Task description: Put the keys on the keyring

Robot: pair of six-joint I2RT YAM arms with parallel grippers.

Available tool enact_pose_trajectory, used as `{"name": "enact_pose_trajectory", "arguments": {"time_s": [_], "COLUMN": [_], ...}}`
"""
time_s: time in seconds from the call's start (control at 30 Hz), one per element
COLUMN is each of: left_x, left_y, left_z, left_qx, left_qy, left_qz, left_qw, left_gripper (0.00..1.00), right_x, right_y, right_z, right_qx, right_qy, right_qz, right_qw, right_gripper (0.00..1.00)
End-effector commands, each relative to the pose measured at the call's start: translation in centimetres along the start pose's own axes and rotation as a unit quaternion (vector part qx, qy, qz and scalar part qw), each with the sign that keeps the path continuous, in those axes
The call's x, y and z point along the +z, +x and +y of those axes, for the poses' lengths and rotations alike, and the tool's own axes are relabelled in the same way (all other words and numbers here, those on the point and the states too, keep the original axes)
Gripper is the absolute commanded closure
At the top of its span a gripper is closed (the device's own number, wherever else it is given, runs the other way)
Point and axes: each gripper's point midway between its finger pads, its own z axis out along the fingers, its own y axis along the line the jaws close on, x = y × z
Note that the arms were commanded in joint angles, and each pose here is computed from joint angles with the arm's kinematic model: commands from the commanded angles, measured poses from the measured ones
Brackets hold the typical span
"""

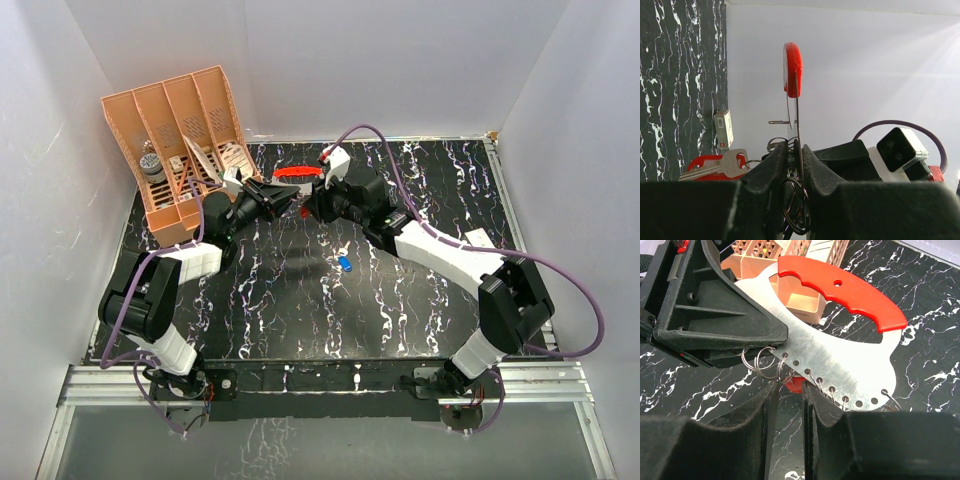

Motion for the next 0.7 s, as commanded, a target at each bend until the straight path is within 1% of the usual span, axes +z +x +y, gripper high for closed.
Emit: {"name": "enact_pose_trajectory", "arguments": {"time_s": [0.0,0.33,0.57,0.67], "left_x": [-0.3,-0.4,-0.3,-0.3], "left_y": [0.5,0.6,0.6,0.6], "left_z": [-4.9,-4.8,-4.5,-4.4], "left_qx": [0.027,0.025,0.023,0.022], "left_qy": [0.057,0.058,0.056,0.054], "left_qz": [0.007,0.009,0.01,0.01], "left_qw": [0.998,0.998,0.998,0.998], "left_gripper": [1.0,1.0,1.0,1.0], "right_x": [0.6,0.9,0.5,0.1], "right_y": [-2.3,-2.9,-3.5,-3.8], "right_z": [0.1,0.0,-0.4,-0.5], "right_qx": [-0.012,-0.009,-0.01,-0.011], "right_qy": [0.001,0.003,0.017,0.021], "right_qz": [-0.047,-0.064,-0.081,-0.094], "right_qw": [0.999,0.998,0.997,0.995], "right_gripper": [0.76,0.77,0.85,0.93]}}
